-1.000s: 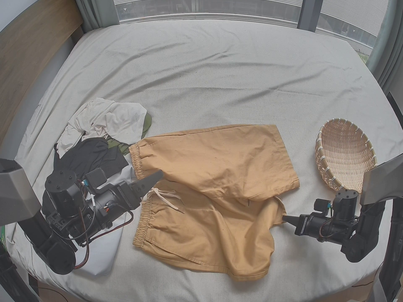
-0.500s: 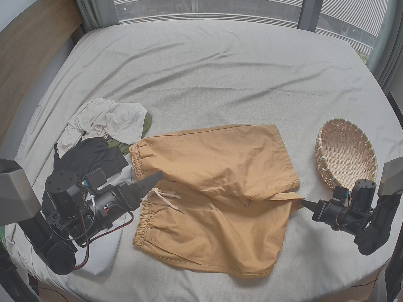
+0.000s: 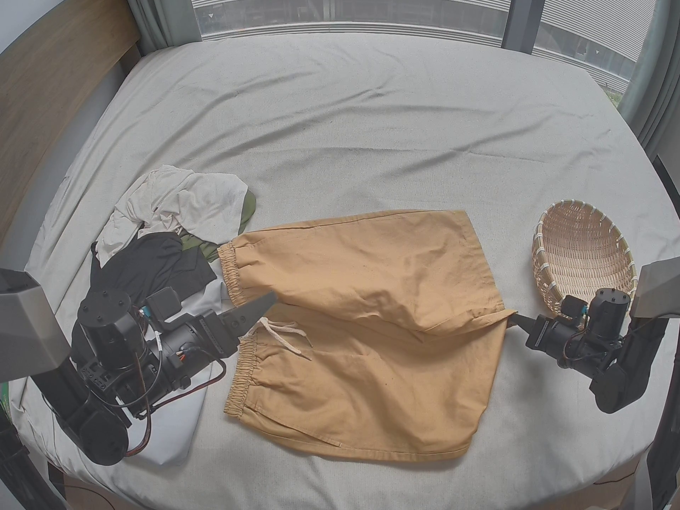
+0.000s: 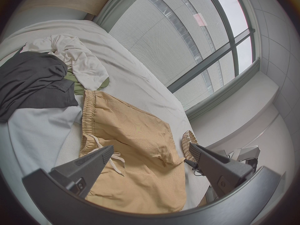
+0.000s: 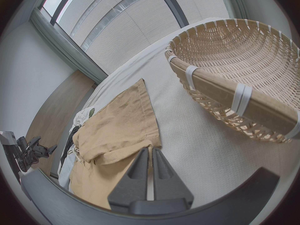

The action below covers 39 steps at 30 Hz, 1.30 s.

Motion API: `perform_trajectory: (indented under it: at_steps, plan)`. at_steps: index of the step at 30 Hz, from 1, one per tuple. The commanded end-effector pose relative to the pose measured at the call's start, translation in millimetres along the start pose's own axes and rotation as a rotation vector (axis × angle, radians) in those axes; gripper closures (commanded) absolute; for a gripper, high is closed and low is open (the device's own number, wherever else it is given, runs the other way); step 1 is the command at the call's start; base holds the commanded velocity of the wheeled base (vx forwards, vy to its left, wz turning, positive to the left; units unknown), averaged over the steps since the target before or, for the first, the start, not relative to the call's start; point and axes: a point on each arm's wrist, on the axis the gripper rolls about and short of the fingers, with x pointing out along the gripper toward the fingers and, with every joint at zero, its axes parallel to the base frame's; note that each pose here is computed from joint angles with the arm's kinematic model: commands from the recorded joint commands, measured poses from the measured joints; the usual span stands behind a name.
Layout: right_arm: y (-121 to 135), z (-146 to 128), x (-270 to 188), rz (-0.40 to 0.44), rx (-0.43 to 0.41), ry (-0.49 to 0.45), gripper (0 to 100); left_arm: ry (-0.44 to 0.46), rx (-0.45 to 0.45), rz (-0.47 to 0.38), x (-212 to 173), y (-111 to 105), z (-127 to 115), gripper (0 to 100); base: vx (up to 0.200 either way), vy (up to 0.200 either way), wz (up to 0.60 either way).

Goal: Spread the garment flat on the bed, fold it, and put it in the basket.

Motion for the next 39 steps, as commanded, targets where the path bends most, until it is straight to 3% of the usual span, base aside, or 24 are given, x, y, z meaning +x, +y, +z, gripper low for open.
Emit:
perform_trajectory:
  at_steps: [1,4,5,14,21,27,28,39]
  plan:
    - [-0.8,-1.8,1.4,0.002,0.003,0.006,100,0.003,-0.001,0.003,0.4,0.9,-0.8,0,0.0,0.0,0.0]
    - [-0.3,-3.4,1.2,0.002,0.008,0.013,100,0.003,-0.002,0.005,0.1,1.1,-1.0,0,0.0,0.0,0.0]
    - [0.0,-4.7,0.3,-0.002,0.01,0.017,0,0.004,-0.002,0.004,0.1,1.1,-1.0,0,0.0,0.0,0.0]
    - [15.8,-32.9,-31.3,-0.007,0.042,0.165,0,0.005,-0.002,0.006,0.3,1.4,-1.3,0,0.0,0.0,0.0]
    - [37.7,-54.2,-38.8,0.048,0.031,0.274,0,0.003,-0.002,0.005,0.1,1.1,-1.0,0,0.0,0.0,0.0]
    - [50.9,-63.2,-35.0,0.086,0.032,0.311,0,0.004,-0.002,0.007,-0.2,1.5,-1.0,0,0.0,0.0,0.0]
    - [51.2,-63.1,-34.7,0.085,0.037,0.31,100,0.004,-0.002,0.007,-0.2,1.5,-1.0,0,0.0,0.0,0.0]
    - [56.6,-60.9,-53.3,0.083,0.044,0.319,100,0.007,-0.004,0.012,-0.9,2.5,-1.9,0,0.0,0.0,0.0]
